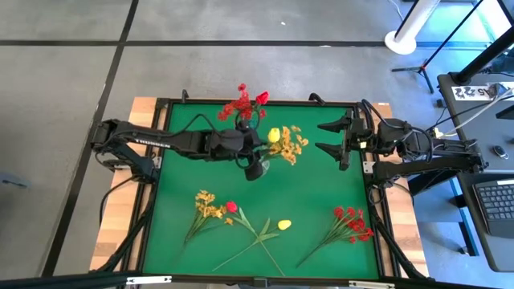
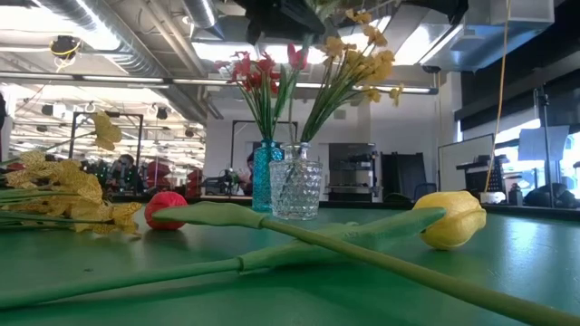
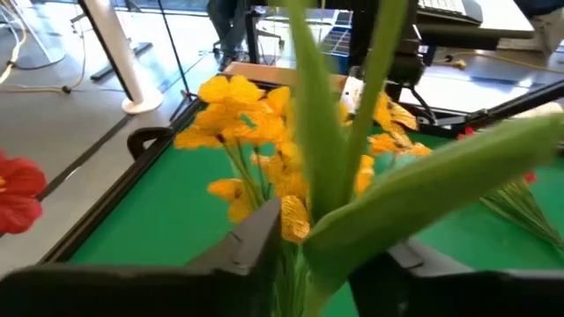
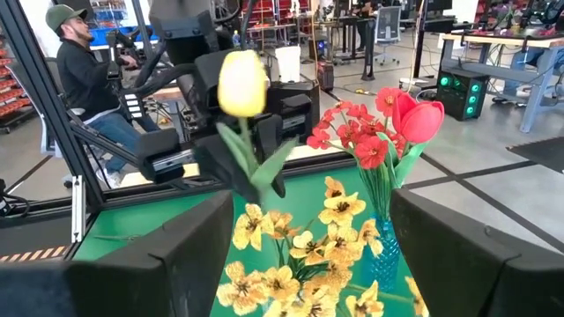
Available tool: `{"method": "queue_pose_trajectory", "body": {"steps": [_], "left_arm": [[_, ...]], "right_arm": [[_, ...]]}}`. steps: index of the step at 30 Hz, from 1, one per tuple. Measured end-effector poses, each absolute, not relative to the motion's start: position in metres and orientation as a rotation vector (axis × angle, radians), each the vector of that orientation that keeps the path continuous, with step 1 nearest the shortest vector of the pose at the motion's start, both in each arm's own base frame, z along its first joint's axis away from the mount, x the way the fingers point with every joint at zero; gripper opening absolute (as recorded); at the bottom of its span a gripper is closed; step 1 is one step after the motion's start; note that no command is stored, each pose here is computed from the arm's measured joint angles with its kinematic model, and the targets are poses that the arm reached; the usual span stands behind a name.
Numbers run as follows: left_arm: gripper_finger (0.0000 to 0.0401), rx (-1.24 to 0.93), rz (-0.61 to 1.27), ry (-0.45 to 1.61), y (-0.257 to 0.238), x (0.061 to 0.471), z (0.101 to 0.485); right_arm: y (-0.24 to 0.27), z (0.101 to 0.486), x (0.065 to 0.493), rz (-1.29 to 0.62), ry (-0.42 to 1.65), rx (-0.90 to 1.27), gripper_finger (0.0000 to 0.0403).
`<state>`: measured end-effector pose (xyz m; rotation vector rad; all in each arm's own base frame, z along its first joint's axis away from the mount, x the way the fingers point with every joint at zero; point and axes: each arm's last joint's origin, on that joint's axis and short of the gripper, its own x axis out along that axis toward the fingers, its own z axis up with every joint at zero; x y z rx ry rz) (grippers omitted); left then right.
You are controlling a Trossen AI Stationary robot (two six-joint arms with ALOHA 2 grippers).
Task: Sort flowers into vase by color
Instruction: Put the top yellow flower into the transparent vase, then put the yellow flowers into the transparent vase
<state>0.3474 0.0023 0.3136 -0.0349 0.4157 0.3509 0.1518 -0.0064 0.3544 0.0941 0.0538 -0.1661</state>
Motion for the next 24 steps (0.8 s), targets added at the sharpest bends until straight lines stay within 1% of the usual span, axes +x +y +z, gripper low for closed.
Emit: {"method": "queue_pose_trajectory", "body": {"steps": [6, 11, 15, 18, 24], "left_arm": [[0.0188, 0.027, 0.361, 0.419, -0.008, 0.347, 0.314], [0.023, 0.048, 0.382, 0.433, -0.013, 0.345, 0.313], [0.0243, 0.067, 0.421, 0.455, -0.013, 0.342, 0.313], [0.0242, 0.079, 0.453, 0.469, -0.017, 0.328, 0.322], [0.0242, 0.029, 0.421, 0.486, -0.031, 0.292, 0.344]], "right_arm": [[-0.006, 0.355, 0.152, -0.166, 0.054, 0.094, 0.0303], [-0.006, 0.355, 0.152, -0.166, 0.053, 0.094, 0.0303], [-0.006, 0.355, 0.152, -0.166, 0.053, 0.094, 0.0303], [-0.006, 0.354, 0.152, -0.166, 0.054, 0.094, 0.0303], [-0.007, 0.354, 0.152, -0.182, 0.057, 0.093, 0.0303]]}}
